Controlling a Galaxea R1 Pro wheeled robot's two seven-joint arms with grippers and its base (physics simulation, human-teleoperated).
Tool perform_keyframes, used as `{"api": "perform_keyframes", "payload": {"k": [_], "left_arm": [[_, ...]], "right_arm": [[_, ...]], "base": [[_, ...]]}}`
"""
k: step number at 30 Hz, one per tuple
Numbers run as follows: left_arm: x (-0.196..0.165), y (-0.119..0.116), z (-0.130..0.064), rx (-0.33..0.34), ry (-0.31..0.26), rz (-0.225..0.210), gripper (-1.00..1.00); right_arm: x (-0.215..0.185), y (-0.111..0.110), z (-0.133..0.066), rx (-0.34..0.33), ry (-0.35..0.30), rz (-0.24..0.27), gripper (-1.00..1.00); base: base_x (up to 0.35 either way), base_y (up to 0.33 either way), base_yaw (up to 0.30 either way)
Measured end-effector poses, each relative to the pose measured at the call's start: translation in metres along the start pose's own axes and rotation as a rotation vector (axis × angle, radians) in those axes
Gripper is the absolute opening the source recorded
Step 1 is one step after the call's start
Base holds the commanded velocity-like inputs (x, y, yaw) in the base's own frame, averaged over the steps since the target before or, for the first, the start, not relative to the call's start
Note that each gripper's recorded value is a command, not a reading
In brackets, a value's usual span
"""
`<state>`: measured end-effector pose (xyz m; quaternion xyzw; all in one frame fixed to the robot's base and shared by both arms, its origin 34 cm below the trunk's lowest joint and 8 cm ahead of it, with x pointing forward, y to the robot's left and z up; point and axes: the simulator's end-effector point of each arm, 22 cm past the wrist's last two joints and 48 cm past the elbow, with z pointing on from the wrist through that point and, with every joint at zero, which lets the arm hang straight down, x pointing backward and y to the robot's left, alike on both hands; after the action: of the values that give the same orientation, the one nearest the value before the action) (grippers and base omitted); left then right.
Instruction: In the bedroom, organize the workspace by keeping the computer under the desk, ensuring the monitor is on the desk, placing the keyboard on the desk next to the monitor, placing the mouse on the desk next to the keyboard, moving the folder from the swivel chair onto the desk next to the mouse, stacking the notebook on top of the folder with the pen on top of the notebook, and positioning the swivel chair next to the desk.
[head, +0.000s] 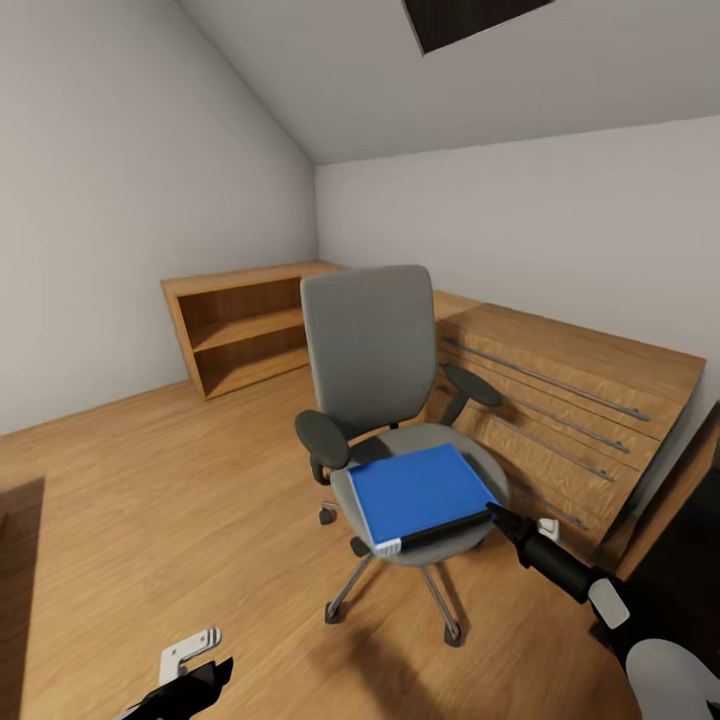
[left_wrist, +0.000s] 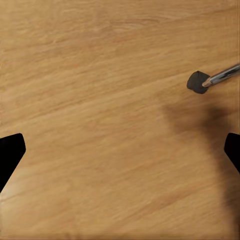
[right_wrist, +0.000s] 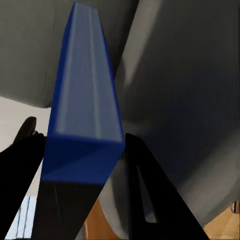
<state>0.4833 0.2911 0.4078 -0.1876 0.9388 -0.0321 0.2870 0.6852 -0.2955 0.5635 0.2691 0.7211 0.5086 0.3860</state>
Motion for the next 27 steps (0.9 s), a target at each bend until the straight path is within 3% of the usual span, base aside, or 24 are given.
{"api": "perform_keyframes", "payload": {"k": [19, 27], "left_arm": [[0.0029, -0.0006, 0.0007, 0.002, 0.006, -0.001, 1.0], [0.0028, -0.0008, 0.0007, 0.002, 0.006, -0.001, 1.0]], "right_arm": [[-0.0021, 0.0004, -0.0024, -0.003, 0.001, 0.005, -1.0], [-0.002, 0.0003, -0.0025, -0.003, 0.002, 0.005, -1.0]], "base": [[0.0, 0.0, -0.001], [0.0, 0.0, -0.184]]}}
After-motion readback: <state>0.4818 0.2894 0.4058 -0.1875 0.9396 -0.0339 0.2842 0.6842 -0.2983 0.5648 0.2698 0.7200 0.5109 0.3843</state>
